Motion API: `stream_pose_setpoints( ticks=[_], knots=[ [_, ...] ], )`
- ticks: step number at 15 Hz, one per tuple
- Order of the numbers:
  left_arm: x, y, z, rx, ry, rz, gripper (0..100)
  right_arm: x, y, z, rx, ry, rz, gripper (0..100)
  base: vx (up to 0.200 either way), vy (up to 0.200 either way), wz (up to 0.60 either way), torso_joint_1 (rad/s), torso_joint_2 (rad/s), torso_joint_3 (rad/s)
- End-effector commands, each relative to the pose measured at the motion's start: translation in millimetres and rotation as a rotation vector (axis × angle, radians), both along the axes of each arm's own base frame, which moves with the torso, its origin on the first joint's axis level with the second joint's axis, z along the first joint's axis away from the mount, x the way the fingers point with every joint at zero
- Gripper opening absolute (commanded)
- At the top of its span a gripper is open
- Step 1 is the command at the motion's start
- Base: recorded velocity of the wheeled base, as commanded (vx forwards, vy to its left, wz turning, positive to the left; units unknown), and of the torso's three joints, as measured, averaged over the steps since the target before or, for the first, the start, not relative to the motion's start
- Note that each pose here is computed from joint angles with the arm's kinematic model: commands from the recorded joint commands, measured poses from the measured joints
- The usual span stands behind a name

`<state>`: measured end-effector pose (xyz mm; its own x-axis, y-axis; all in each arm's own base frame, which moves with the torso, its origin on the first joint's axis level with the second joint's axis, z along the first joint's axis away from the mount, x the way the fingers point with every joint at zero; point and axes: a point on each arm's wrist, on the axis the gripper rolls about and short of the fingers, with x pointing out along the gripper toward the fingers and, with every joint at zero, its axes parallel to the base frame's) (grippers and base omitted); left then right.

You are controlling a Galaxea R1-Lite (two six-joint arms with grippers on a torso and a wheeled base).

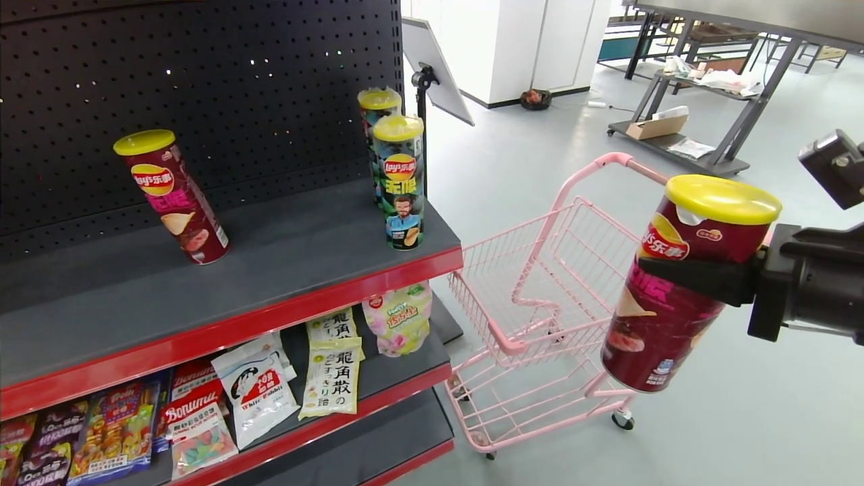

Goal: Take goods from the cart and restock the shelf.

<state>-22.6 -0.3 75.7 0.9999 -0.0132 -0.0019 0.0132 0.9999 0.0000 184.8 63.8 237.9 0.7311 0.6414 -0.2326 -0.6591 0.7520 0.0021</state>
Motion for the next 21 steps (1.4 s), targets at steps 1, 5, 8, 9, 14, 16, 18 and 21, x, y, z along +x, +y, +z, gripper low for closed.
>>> stream_pose_setpoints(
  ticks=[1, 5, 8, 9, 14, 16, 18, 21],
  knots=[
    [0.0, 0.0, 0.0, 0.0, 0.0, -0.001, 100, -0.1, 0.0, 0.1, 0.0, 0.0, 0.0, 0, 0.0, 0.0, 0.0, 0.159, -0.36, -0.203],
    [0.0, 0.0, 0.0, 0.0, 0.0, -0.001, 100, -0.2, -0.4, -1.6, -0.002, 0.005, -0.003, 0, 0.0, 0.0, 0.0, 0.156, -0.35, -0.207],
    [0.0, 0.0, 0.0, 0.0, 0.0, 0.001, 100, -0.6, -0.6, -5.0, -0.011, 0.014, -0.022, 0, 0.0, 0.0, 0.2, 0.049, -0.12, -0.069],
    [0.0, 0.0, 0.0, 0.0, 0.0, -0.001, 100, -0.8, -0.7, -6.1, -0.014, 0.017, -0.025, 0, 0.0, 0.0, 0.6, 0.012, -0.01, -0.017],
    [0.0, 0.0, 0.0, 0.0, 0.0, 0.001, 100, -1.7, -0.9, -8.7, -0.015, 0.025, -0.02, 0, 0.0, 0.0, 0.6, 0.009, 0.0, 0.0],
    [0.0, 0.0, 0.0, 0.0, 0.0, 0.001, 100, -6.9, -2.4, -11.3, -0.022, 0.022, -0.017, 0, 0.0, 0.0, 0.0, 0.0, 0.0, 0.0],
    [0.0, 0.0, 0.0, 0.0, 0.0, 0.001, 100, -11.7, -3.5, -13.8, -0.031, 0.018, -0.012, 0, 0.0, 0.0, 0.0, 0.0, 0.0, 0.0],
    [0.0, 0.1, 0.0, 0.0, 0.0, -0.001, 100, -12.8, -2.5, -13.3, -0.032, 0.014, -0.007, 0, 0.0, 0.0, 0.0, 0.0, 0.0, 0.0]
  ],
)
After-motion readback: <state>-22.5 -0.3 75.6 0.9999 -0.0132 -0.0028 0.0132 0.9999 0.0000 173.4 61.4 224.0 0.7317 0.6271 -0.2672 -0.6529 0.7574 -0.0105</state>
